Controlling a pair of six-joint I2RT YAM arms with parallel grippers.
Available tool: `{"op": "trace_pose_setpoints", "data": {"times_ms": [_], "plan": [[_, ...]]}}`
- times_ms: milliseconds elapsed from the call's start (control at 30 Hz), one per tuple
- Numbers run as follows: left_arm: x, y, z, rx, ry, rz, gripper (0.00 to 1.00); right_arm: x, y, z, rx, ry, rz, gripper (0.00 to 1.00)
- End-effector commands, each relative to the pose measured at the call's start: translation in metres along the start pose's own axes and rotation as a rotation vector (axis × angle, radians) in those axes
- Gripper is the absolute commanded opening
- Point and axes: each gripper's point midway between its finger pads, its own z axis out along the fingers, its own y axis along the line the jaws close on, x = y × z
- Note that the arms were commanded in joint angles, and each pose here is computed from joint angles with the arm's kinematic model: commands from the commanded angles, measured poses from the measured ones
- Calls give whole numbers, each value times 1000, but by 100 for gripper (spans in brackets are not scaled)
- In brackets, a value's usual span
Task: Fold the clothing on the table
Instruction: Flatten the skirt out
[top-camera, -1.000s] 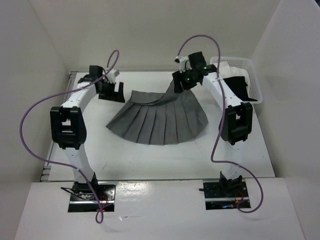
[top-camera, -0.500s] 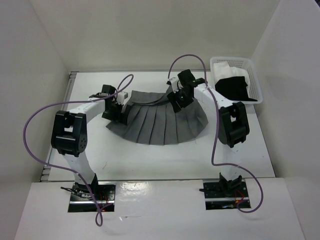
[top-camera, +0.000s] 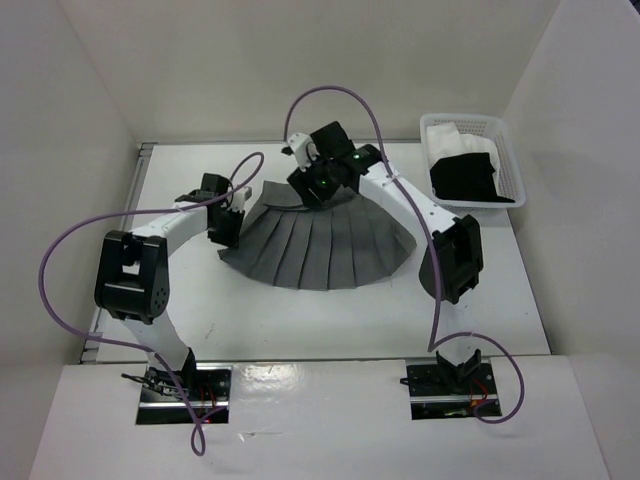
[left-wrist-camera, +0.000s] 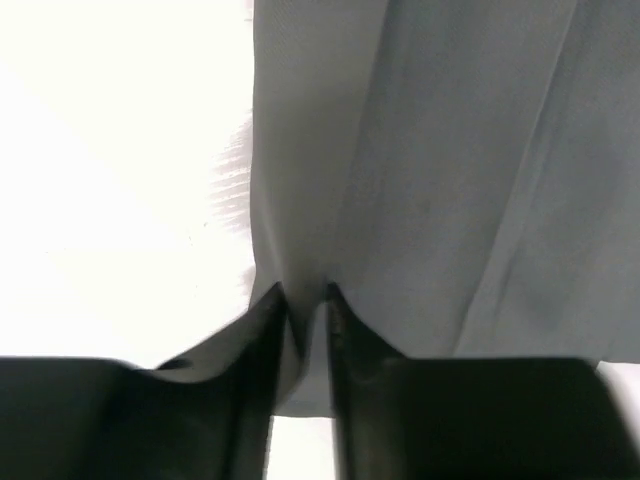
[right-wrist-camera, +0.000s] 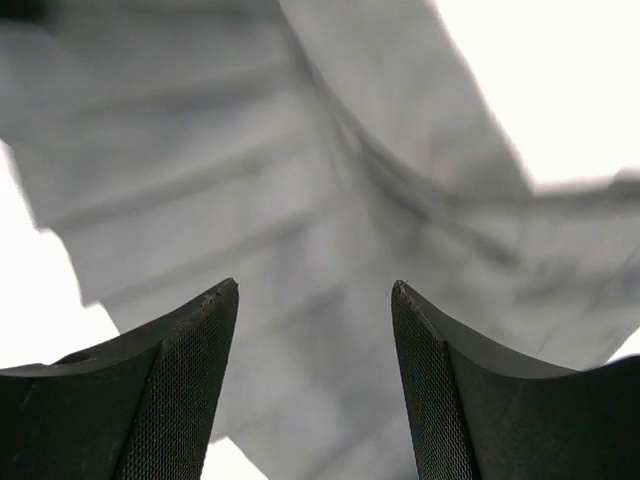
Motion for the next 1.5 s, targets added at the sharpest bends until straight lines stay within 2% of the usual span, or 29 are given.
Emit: {"op": "trace_pose_setpoints", "data": {"times_ms": [0,100,233,400,533,700,867,1367,1467], "plan": [[8,0,6,10,25,-5,27,-42,7,-8,17,-81,-78,68],[15,1,11,21,54,-17,13,-54,13,1,46,-93,-144,68],[15,3,12,27,63,-28,9,-68,13,14,70,-115,-216,69],[25,13,18,27,95,-63,9,-65,3,33,130,-94,-324,73],[30,15,20,71,116,-102,9,-44,-1,57,186,-21,-430,76],[27,10,13,237,92,-143,11,-38,3,72,173,-2,-493,77],[39,4,11,387,119,-171,11,-23,4,92,177,37,-556,77],[43,5,10,421,123,-173,11,2,5,135,167,94,-641,77],[44,3,9,432,128,-177,11,-8,1,137,197,68,-639,77]]}}
